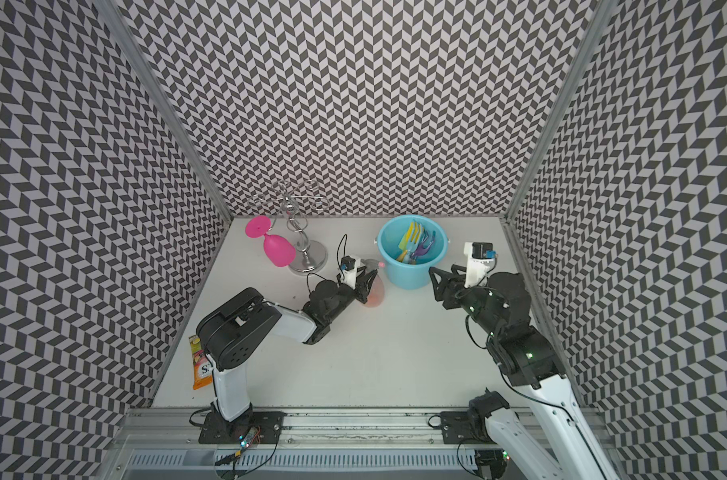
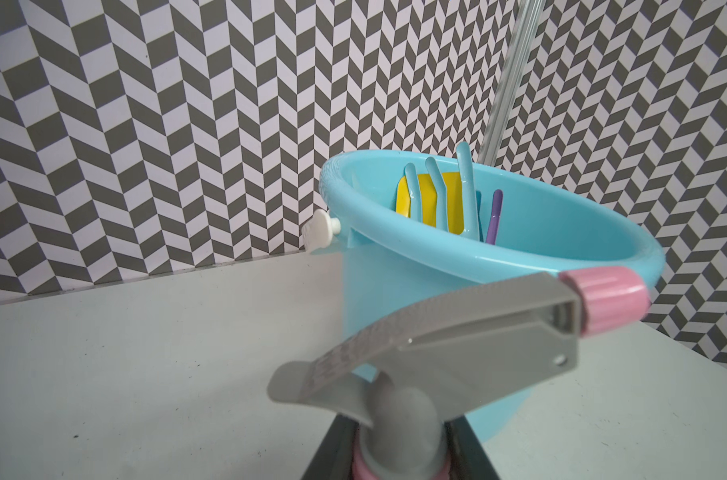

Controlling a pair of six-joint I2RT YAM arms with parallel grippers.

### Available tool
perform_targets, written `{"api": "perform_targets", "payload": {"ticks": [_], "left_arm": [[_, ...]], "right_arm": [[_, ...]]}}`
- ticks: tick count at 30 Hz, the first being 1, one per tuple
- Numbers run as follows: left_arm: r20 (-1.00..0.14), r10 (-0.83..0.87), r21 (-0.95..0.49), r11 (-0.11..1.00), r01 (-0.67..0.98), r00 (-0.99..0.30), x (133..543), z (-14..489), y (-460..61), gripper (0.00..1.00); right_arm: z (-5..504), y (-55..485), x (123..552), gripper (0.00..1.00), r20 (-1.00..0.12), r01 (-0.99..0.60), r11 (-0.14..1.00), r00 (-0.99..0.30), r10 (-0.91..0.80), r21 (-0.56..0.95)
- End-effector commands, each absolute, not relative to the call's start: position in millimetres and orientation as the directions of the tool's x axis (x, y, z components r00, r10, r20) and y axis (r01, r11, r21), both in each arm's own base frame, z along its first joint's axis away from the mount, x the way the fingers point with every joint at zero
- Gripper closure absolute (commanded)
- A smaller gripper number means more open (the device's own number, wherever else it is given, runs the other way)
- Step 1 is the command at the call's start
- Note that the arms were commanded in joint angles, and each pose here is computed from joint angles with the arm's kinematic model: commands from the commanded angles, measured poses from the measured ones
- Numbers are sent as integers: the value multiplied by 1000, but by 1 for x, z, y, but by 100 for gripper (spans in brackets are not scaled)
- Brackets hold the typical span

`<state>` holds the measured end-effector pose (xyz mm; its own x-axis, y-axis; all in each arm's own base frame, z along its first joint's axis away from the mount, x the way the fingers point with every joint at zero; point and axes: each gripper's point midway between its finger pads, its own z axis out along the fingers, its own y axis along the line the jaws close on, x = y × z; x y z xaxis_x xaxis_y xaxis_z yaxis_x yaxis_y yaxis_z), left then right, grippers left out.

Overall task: Organize the gardening tools
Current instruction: Adjust the gardening tool at the center of the board.

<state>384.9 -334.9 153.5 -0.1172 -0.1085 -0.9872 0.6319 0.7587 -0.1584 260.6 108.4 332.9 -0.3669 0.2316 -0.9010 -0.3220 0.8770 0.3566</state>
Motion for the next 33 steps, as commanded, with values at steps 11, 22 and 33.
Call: {"api": "perform_targets", "payload": {"ticks": [11, 22, 33], "left_arm": [[-986, -113, -165, 735, 657, -121, 372, 153, -337, 36], [-988, -78, -147, 731, 666, -133, 352, 156, -333, 24], [-986, -33, -131, 755, 643, -162, 313, 163, -309, 1]], "right_arm": [[351, 107, 262, 35, -920, -341, 874, -306, 246, 347], [333, 113, 268, 34, -902, -344, 859, -344, 261, 379], [321, 122, 281, 35, -892, -359, 836, -342, 296, 415]]}}
